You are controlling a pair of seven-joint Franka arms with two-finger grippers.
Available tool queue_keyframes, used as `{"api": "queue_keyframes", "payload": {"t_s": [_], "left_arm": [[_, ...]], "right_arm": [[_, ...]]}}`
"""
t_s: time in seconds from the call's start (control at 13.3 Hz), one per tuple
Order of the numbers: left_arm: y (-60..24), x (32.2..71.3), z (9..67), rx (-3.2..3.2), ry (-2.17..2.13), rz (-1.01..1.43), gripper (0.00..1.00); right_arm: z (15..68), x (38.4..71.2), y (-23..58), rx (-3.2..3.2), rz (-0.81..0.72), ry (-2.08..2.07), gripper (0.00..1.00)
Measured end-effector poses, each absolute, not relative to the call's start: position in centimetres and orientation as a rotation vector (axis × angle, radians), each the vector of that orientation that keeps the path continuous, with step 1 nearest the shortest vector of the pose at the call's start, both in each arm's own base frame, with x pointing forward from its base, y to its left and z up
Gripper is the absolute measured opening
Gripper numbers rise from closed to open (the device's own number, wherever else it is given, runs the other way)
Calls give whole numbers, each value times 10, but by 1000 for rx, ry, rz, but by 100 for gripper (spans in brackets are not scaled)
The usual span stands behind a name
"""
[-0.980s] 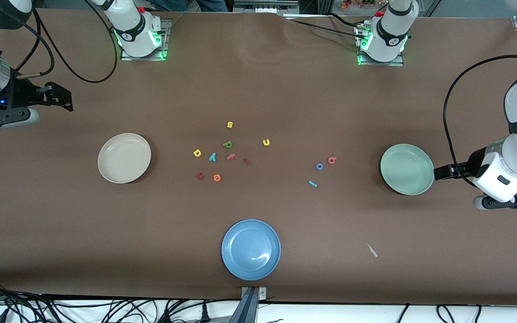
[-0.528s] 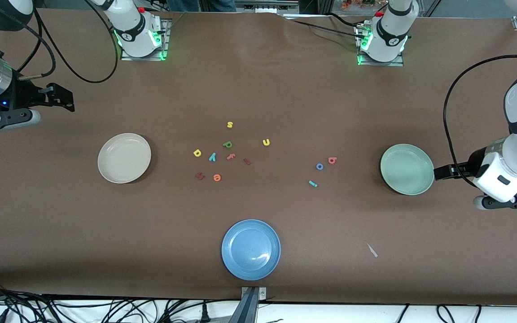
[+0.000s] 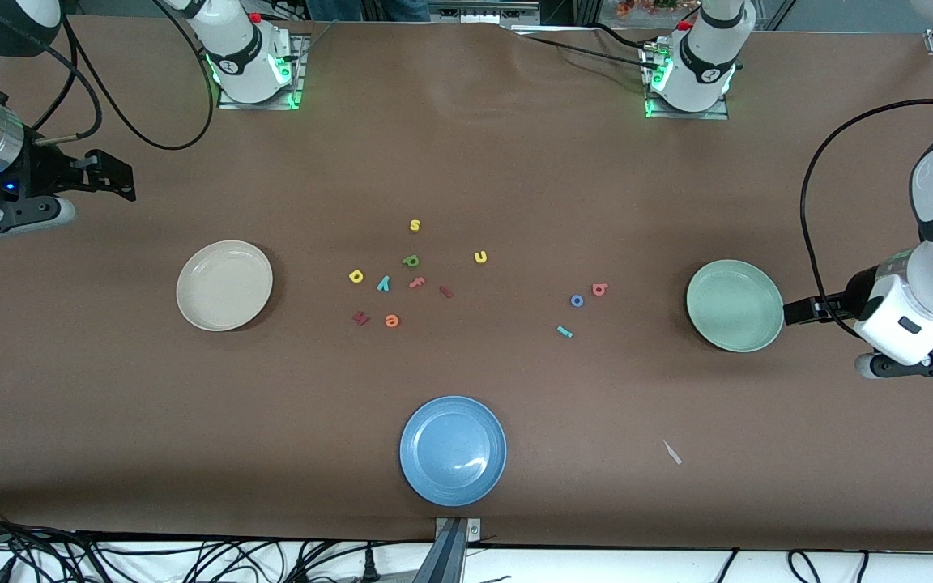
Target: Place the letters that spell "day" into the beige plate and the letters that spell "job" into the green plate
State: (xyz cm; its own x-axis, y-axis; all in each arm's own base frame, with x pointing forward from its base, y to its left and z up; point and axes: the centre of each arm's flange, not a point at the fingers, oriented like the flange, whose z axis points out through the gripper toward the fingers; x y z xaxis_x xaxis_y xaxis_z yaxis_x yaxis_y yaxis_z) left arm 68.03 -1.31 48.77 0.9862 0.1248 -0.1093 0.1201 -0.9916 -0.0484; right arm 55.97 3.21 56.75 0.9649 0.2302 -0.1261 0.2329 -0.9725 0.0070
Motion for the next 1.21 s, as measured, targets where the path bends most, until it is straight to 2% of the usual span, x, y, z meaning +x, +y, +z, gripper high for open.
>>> {"api": "queue_keyframes", "payload": {"t_s": [1.21], "left_arm": [[-13,680,488,-3089,-191,174,100]], "right_arm": [[565,559,32,3092,-213,366,100]]}}
